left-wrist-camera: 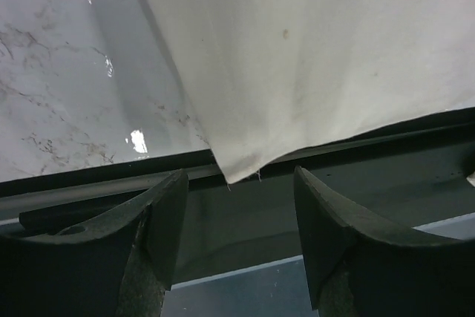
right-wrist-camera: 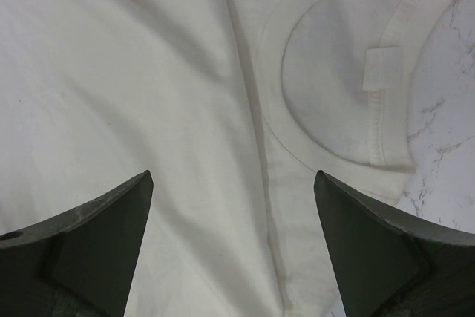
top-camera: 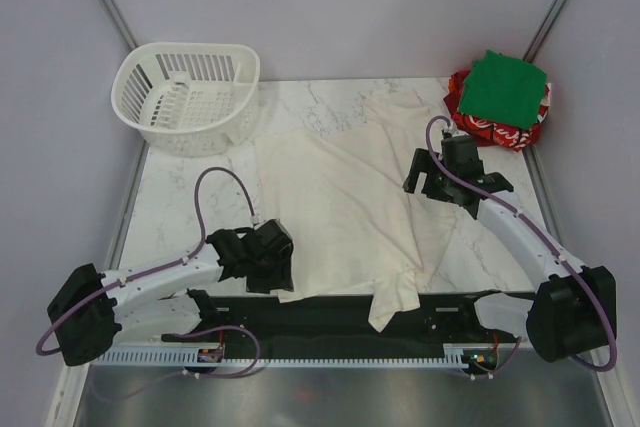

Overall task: Fold and stack the t-shirts
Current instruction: Flatten the tshirt out

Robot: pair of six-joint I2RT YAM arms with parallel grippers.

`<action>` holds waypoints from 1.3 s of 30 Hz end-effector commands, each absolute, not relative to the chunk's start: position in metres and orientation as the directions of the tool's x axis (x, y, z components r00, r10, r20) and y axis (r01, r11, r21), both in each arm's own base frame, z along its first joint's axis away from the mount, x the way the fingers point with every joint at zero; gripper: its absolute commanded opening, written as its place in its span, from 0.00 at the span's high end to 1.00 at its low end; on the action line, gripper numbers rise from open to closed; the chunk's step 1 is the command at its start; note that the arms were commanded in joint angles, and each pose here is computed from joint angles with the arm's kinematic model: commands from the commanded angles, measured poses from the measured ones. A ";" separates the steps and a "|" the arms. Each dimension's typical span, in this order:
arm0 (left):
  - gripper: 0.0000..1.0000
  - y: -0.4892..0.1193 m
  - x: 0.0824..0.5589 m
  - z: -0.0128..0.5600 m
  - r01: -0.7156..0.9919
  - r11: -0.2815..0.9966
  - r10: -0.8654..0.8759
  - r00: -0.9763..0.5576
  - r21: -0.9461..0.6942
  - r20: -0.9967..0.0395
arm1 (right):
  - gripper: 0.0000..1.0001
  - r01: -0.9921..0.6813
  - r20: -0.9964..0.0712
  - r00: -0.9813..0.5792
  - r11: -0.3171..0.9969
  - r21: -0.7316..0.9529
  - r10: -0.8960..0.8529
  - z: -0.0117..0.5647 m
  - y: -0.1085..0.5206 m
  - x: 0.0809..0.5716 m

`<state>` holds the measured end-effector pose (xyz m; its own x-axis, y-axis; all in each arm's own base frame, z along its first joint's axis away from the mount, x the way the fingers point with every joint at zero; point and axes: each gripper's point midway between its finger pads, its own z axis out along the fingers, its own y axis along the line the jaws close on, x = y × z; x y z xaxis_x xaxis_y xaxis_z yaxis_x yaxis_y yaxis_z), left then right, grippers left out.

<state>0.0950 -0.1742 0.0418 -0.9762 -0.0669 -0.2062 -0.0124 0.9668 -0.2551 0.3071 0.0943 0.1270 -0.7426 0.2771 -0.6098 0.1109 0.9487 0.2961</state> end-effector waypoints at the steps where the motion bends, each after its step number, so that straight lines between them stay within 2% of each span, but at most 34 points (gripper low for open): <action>1: 0.34 -0.190 0.088 0.041 -0.093 0.941 -0.157 -0.972 -0.326 -0.174 | 0.02 0.083 -0.631 -0.729 0.949 0.305 0.267 0.135 0.096 0.306; 11: 0.44 -0.190 0.082 0.014 -0.098 0.955 -0.149 -0.974 -0.280 -0.169 | 0.02 0.074 -0.629 -0.740 0.959 0.274 0.236 0.130 0.092 0.299; 14: 0.52 -0.191 0.086 0.007 -0.094 0.959 -0.146 -0.972 -0.267 -0.182 | 0.02 0.072 -0.630 -0.742 0.961 0.267 0.230 0.131 0.091 0.298; 16: 0.86 -0.190 0.093 0.007 -0.084 0.963 -0.141 -0.966 -0.255 -0.217 | 0.02 0.077 -0.634 -0.739 0.963 0.258 0.229 0.131 0.088 0.297; 17: 0.98 -0.193 0.098 0.012 -0.058 0.965 -0.122 -0.963 -0.256 -0.241 | 0.02 0.080 -0.633 -0.740 0.964 0.255 0.229 0.130 0.087 0.297; 22: 0.98 -0.181 0.112 0.043 -0.041 0.973 -0.119 -0.933 -0.227 -0.339 | 0.02 0.101 -0.628 -0.745 0.968 0.229 0.226 0.127 0.081 0.293; 27: 0.98 -0.142 0.106 0.074 -0.147 0.965 -0.224 -0.895 -0.219 -0.387 | 0.02 0.180 -0.623 -0.736 0.964 0.195 0.263 0.116 0.068 0.285; 29: 0.98 -0.137 0.104 0.088 -0.185 0.941 -0.291 -0.872 -0.284 -0.395 | 0.02 0.205 -0.605 -0.746 0.960 0.188 0.278 0.107 0.066 0.283; 34: 0.98 -0.101 0.100 0.110 -0.336 0.902 -0.425 -0.801 -0.271 -0.422 | 0.02 0.212 -0.519 -0.801 0.952 0.220 0.298 0.073 0.079 0.283; 39: 0.98 -0.072 0.097 0.133 -0.423 0.829 -0.556 -0.700 -0.366 -0.449 | 0.02 0.242 -0.413 -0.858 0.950 0.200 0.305 0.033 0.082 0.283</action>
<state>0.0981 -0.1088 0.1195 -0.8034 -0.4283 -0.4136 -0.2852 0.8866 -0.3641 0.2773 0.0774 0.0476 -0.8528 0.2744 -0.4443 0.2186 0.9603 0.1735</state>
